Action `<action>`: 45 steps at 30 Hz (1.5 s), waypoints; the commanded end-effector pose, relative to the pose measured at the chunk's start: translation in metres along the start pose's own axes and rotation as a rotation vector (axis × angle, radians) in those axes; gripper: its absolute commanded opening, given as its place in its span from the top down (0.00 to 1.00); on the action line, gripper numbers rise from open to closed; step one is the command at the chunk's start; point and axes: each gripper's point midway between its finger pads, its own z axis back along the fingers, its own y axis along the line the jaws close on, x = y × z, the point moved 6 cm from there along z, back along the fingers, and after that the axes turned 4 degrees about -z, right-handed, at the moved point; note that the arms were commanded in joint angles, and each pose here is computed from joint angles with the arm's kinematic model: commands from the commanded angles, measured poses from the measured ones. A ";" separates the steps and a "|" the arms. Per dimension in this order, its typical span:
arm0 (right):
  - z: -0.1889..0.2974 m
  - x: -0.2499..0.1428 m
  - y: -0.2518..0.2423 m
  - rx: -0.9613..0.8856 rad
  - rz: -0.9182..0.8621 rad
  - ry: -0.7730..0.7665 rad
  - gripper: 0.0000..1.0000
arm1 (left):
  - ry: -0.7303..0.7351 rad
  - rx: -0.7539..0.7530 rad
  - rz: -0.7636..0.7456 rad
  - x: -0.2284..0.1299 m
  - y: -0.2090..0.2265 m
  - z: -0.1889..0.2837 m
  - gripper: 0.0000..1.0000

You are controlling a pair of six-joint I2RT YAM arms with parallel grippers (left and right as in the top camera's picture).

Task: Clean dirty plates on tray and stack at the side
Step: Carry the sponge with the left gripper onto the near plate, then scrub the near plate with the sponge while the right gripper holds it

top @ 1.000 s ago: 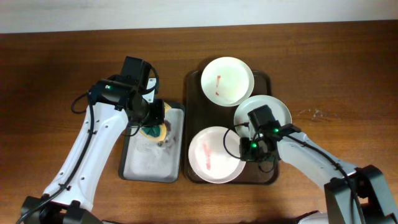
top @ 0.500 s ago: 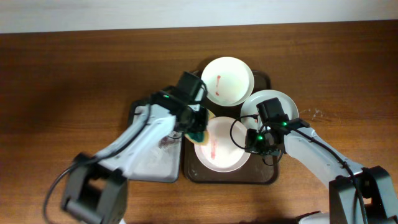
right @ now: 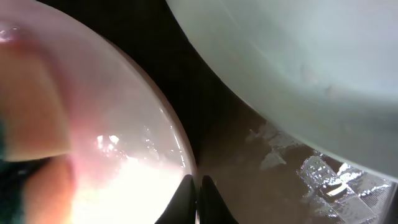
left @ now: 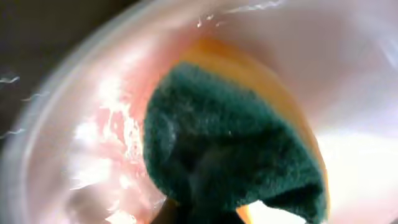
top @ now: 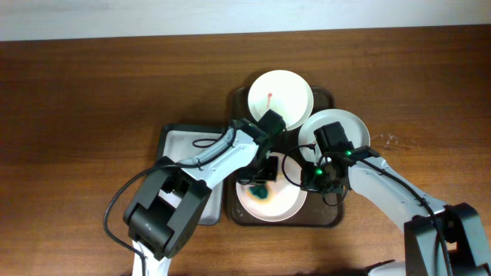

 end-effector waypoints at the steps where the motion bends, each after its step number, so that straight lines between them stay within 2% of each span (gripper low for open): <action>1: 0.007 0.010 -0.002 -0.020 -0.034 -0.050 0.96 | -0.029 0.295 0.054 0.003 0.043 -0.003 1.00; 3: 0.007 0.011 -0.002 -0.024 -0.076 -0.056 0.96 | -0.013 0.223 0.056 0.003 0.034 -0.003 1.00; 5: 0.007 0.013 -0.004 -0.039 -0.144 -0.071 0.96 | 0.022 0.060 0.057 0.002 0.014 -0.006 1.00; 7: 0.007 0.016 -0.002 -0.026 -0.199 -0.087 0.96 | 0.024 -0.175 0.032 0.010 -0.015 -0.004 1.00; 9: 0.007 0.019 0.000 -0.011 -0.248 -0.106 0.96 | -0.002 -0.324 -0.010 0.017 -0.037 0.000 1.00; 10: 0.007 0.021 0.000 -0.005 -0.264 -0.112 0.96 | -0.017 -0.339 -0.025 0.019 -0.042 0.000 1.00; 14: 0.008 0.023 0.002 0.005 -0.266 -0.126 0.96 | -0.035 -0.338 -0.076 0.014 -0.057 -0.005 1.00; 17: 0.008 0.023 0.002 0.005 -0.266 -0.126 0.96 | -0.044 -0.236 -0.083 0.006 -0.051 -0.018 1.00; 21: 0.008 0.023 0.002 0.005 -0.266 -0.126 0.96 | -0.059 -0.033 -0.028 0.000 -0.010 -0.038 1.00; 23: 0.008 0.023 0.002 0.003 -0.266 -0.124 0.96 | -0.065 0.165 0.021 -0.001 0.027 -0.036 1.00; 25: 0.008 0.022 0.001 0.002 -0.267 -0.122 0.96 | -0.073 0.293 0.061 0.001 0.055 -0.030 1.00; 30: 0.007 0.018 -0.001 -0.013 -0.271 -0.102 0.96 | -0.104 0.398 0.140 0.013 0.093 -0.016 1.00; 33: 0.007 0.017 -0.001 -0.018 -0.257 -0.096 0.96 | -0.124 0.315 0.153 0.025 0.084 -0.009 1.00; 35: 0.007 0.017 -0.001 -0.021 -0.195 -0.096 0.96 | -0.136 0.046 0.131 0.038 0.047 -0.010 1.00; 38: 0.007 0.018 -0.001 -0.022 -0.125 -0.096 0.96 | -0.158 -0.231 0.056 0.049 0.004 -0.008 1.00; 41: 0.007 0.020 0.003 -0.001 0.002 -0.105 0.94 | -0.139 -0.246 0.018 0.041 -0.012 -0.011 1.00; 43: 0.008 0.021 0.004 0.009 0.047 -0.105 0.83 | -0.095 -0.184 0.032 0.030 -0.006 -0.015 1.00; 45: 0.010 0.024 0.004 0.040 0.040 -0.101 0.76 | -0.030 -0.057 0.066 0.015 0.013 -0.017 1.00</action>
